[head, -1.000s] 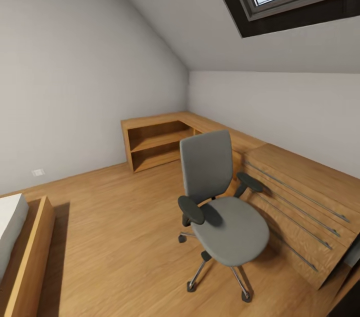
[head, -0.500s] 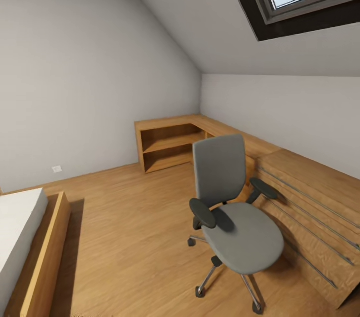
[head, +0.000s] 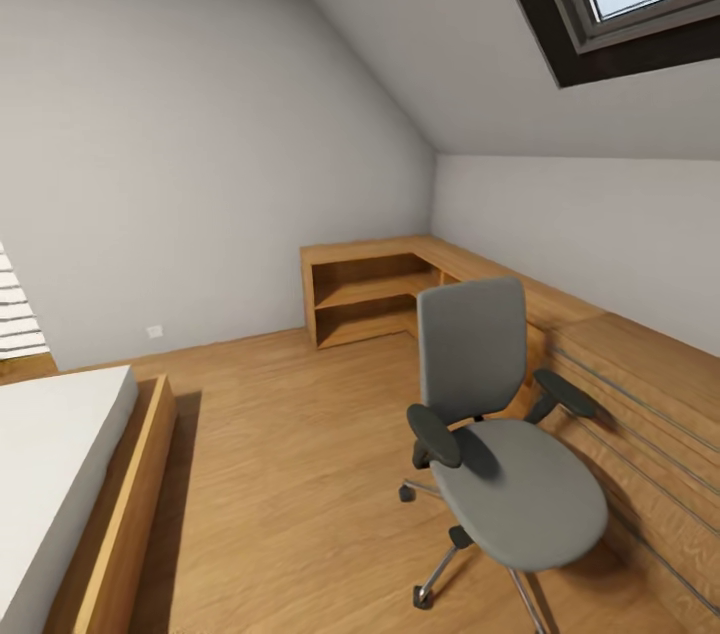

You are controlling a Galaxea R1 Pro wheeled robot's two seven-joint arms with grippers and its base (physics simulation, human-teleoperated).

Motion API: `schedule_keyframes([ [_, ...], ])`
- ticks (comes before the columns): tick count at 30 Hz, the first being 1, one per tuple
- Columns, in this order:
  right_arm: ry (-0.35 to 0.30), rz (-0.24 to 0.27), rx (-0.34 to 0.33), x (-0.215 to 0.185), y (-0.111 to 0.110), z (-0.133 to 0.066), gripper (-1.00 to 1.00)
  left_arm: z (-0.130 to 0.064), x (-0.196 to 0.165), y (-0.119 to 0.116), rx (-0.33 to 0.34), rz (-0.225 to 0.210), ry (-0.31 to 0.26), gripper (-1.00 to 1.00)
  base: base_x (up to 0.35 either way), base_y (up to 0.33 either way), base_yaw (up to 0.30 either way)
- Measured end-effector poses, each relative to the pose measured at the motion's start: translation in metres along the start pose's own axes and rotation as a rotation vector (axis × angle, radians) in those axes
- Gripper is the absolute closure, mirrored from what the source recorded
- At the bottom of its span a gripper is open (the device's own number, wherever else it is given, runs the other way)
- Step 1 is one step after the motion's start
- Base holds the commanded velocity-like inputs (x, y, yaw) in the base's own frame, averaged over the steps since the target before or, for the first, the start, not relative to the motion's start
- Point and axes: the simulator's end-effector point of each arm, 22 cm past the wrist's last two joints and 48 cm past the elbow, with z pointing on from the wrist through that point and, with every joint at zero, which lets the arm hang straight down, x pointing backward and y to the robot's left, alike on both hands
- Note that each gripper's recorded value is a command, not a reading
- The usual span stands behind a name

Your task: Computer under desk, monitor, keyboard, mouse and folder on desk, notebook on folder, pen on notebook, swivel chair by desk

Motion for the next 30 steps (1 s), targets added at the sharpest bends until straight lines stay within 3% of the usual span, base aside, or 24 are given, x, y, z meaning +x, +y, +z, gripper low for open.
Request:
schedule_keyframes([
  [13, -0.012, 0.003, 0.001, -0.005, 0.0, 0.001, -1.0, 0.001, -0.007, -0.001, 0.002, -0.007, -0.018, -1.0, 0.0, 0.0, 0.224],
  [22, -0.016, 0.003, -0.002, -0.007, 0.001, 0.001, -1.0, 0.008, -0.035, -0.016, 0.017, -0.028, -0.066, -1.0, 0.0, 0.0, 0.256],
  [25, -0.017, 0.004, -0.004, -0.008, 0.002, 0.001, -1.0, 0.01, -0.039, -0.026, 0.029, -0.035, -0.05, -1.0, 0.0, 0.0, 0.27],
  [30, -0.019, 0.007, -0.004, -0.009, 0.002, 0.002, -1.0, 0.02, -0.05, -0.061, 0.074, -0.047, 0.048, -1.0, 0.0, 0.0, 0.273],
])
